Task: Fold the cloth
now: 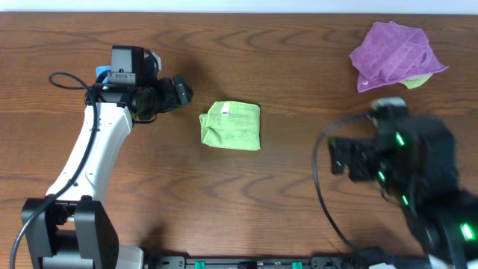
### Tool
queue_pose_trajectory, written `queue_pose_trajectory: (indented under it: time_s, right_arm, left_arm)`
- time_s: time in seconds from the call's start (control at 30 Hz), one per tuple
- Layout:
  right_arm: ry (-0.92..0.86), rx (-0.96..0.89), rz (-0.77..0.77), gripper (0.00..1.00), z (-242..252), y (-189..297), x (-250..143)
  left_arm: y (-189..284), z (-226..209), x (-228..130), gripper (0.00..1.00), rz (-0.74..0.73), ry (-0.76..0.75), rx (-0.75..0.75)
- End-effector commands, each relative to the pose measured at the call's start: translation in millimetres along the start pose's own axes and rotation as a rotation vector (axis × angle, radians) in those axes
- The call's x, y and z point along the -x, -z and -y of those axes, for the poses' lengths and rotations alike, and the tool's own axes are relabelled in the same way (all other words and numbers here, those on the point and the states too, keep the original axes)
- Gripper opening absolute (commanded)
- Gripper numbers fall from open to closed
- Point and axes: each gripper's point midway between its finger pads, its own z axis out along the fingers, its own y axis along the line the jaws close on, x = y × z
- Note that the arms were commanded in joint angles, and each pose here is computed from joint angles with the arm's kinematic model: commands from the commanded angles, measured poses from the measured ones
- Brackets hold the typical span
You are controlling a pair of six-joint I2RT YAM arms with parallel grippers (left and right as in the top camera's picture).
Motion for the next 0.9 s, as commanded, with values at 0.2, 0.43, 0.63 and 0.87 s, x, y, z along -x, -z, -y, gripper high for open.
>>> queue_pose_trajectory:
  time_s: [0.2, 0.43, 0.63, 0.87]
  right_arm:
    - [-0.121, -0.026, 0.116, 0.99, 25, 28, -60]
    - [-0.227, -0.003, 0.199, 0.99, 34, 32, -94]
    - [-0.266, 0.003, 0.268, 0.99, 38, 36, -97]
    - [-0.317, -0.037, 0.289, 0.99, 47, 34, -95]
  left_arm:
    - [18, 19, -17, 0.95, -0.072, 0.044, -0.084]
    - [46, 26, -32, 0.95, -0.081, 0.045, -0.094]
    - [77, 33, -44, 0.95, -0.058, 0.035, -0.104]
    - [103, 33, -68, 0.95, -0.084, 0.072, -0.091]
